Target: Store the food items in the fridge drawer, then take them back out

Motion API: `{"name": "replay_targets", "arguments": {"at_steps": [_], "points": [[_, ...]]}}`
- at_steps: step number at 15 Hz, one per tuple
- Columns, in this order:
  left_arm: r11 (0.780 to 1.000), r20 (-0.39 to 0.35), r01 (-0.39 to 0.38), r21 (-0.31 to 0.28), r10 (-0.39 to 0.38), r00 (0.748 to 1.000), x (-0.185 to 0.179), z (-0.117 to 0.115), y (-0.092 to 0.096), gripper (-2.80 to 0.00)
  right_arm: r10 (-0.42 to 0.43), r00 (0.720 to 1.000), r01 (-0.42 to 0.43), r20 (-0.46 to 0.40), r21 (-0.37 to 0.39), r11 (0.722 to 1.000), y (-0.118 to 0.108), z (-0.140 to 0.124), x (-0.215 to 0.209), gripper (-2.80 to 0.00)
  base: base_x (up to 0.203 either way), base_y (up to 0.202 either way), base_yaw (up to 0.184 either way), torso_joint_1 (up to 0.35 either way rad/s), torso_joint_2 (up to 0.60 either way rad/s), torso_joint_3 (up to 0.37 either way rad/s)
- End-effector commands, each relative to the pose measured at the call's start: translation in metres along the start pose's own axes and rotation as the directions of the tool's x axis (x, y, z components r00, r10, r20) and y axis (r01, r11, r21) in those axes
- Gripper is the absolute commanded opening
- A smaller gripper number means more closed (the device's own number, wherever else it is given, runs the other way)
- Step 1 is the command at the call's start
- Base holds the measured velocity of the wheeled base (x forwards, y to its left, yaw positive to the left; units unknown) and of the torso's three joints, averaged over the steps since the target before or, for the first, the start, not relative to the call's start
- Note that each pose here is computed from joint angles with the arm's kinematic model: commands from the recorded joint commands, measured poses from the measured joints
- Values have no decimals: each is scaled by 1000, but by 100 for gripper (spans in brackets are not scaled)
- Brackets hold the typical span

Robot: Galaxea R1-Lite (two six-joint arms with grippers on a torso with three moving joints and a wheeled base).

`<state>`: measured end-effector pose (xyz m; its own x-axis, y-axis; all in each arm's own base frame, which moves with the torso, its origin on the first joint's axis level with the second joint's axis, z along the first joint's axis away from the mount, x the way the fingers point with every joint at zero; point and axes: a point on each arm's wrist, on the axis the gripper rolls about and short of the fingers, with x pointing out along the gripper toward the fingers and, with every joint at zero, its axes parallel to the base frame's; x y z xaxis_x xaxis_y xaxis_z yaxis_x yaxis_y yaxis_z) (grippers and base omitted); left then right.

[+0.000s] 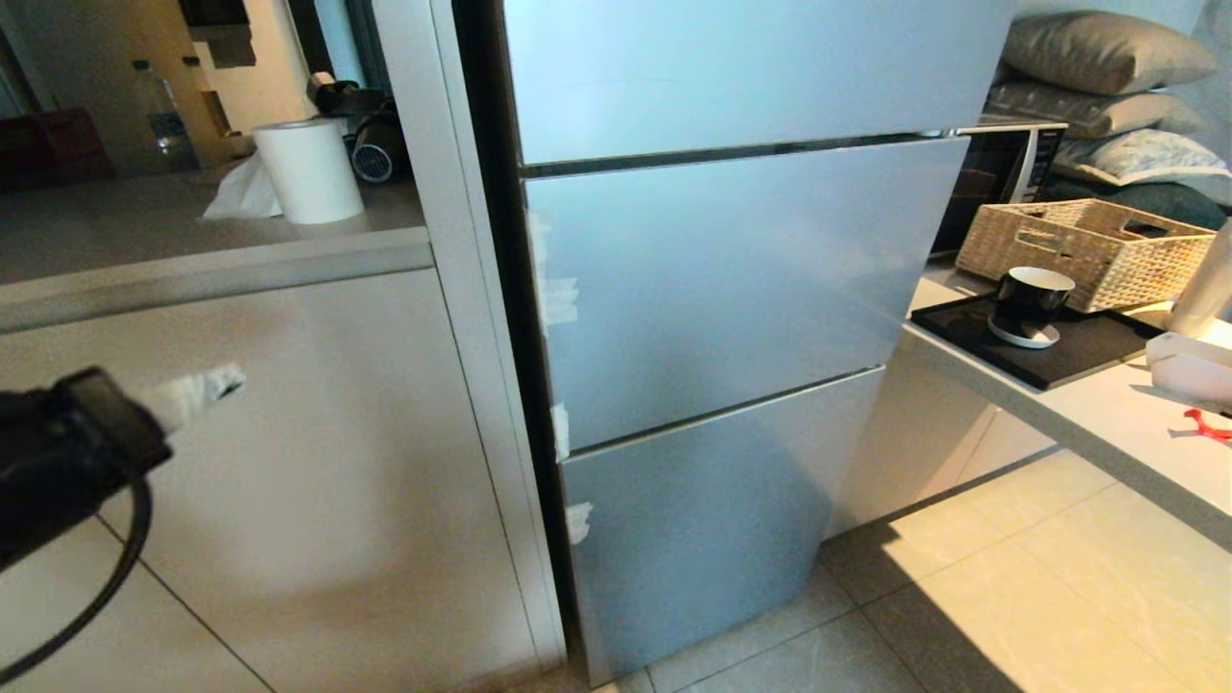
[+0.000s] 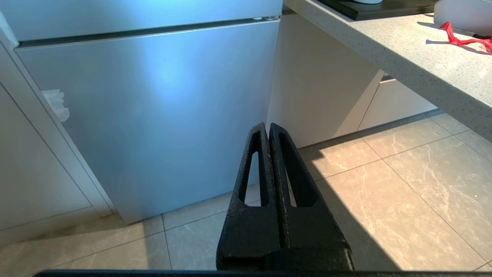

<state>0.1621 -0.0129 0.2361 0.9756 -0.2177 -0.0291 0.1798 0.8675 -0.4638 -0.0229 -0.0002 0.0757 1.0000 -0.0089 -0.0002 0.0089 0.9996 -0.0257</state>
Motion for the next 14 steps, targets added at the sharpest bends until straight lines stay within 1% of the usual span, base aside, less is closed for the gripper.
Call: {"name": "replay_targets", "arguments": {"at_steps": [1, 3, 4, 5, 7, 9, 11, 14], "points": [[994, -11, 46, -94, -48, 999, 82, 0, 8, -280, 0, 1000, 0, -1, 0, 1000, 0, 0, 0, -280, 0, 0, 0, 0, 0, 0], [984, -16, 95, -148, -99, 995, 128, -1, 3, -280, 0, 1000, 0, -2, 0, 1000, 0, 0, 0, -280, 0, 0, 0, 0, 0, 0], [979, -17, 118, -165, -122, 992, 148, -3, -2, -280, 0, 1000, 0, -1, 0, 1000, 0, 0, 0, -280, 0, 0, 0, 0, 0, 0], [973, -17, 146, -177, -152, 988, 168, -5, -9, -280, 0, 1000, 0, -1, 0, 1000, 0, 0, 0, -280, 0, 0, 0, 0, 0, 0], [967, -17, 167, -190, -173, 985, 198, -17, -23, -280, 0, 1000, 0, -1, 0, 1000, 0, 0, 0, -280, 0, 0, 0, 0, 0, 0], [963, -8, 187, -195, -192, 981, 215, -24, -35, -280, 0, 1000, 0, -2, 0, 1000, 0, 0, 0, -280, 0, 0, 0, 0, 0, 0], [961, 4, 196, -195, -199, 980, 230, -28, -40, -280, 0, 1000, 0, -1, 0, 1000, 0, 0, 0, -280, 0, 0, 0, 0, 0, 0], [963, 102, 190, -190, -173, 980, 252, -26, -46, -280, 0, 1000, 0, -1, 0, 1000, 0, 0, 0, -280, 0, 0, 0, 0, 0, 0]]}}
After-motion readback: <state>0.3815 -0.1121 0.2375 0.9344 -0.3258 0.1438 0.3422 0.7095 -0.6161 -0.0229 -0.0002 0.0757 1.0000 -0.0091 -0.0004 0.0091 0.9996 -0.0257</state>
